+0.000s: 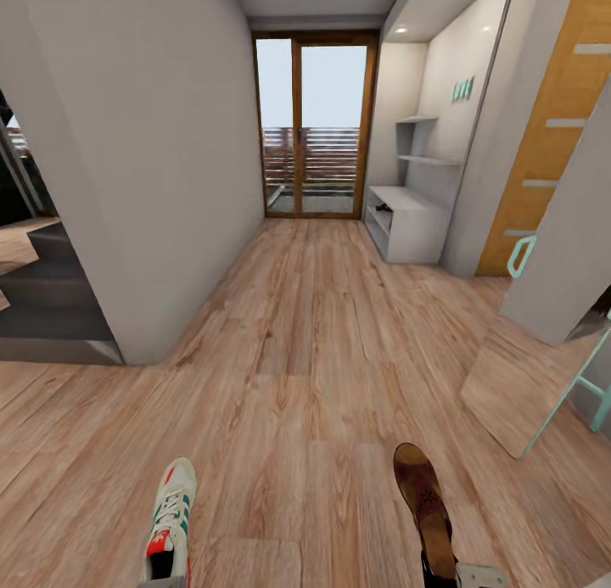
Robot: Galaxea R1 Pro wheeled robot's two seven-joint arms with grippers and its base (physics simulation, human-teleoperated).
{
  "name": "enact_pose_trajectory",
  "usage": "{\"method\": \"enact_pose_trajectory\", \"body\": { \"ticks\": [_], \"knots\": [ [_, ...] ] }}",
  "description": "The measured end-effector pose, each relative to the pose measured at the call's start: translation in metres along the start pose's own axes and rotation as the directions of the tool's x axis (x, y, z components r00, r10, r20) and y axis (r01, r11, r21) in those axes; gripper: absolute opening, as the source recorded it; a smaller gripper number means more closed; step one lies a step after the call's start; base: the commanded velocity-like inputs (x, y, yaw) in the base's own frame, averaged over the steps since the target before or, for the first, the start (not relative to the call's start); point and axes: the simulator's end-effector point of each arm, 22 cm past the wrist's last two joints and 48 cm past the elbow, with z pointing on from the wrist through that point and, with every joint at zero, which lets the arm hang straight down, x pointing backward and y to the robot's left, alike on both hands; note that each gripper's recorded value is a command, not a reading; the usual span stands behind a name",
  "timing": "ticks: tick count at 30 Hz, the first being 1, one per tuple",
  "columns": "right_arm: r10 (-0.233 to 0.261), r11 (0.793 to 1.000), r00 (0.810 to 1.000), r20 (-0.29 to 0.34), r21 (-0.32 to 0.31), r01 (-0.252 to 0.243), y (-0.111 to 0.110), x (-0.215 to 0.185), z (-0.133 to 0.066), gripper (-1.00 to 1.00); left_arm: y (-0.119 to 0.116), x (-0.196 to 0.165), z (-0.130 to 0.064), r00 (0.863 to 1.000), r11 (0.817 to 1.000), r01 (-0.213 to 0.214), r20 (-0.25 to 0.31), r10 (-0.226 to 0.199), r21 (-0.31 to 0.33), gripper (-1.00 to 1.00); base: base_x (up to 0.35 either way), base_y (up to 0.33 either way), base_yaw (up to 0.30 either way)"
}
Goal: Pick up the two gym shoes and the two sandals from the corridor floor and place them onto the hallstand (shoe rack) in the corridor, making sure they are on the rack and not on the floor. Arrange them so the two gym shoes are next to each other and the two sandals are next to each other.
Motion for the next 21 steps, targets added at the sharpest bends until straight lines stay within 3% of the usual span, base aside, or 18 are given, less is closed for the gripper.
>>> {"method": "enact_pose_trajectory", "body": {
  "ticks": [21],
  "knots": [
    [-0.001, 1.0, 1.0, 0.001, -0.001, 0.001, 0.0001, -0.0002, 0.0, -1.0, -0.0001, 0.0001, 0.0, 1.0, 1.0, 0.0, 0.0, 0.0, 0.0, -1.0, 0.34, 0.0, 0.0]
  ]
}}
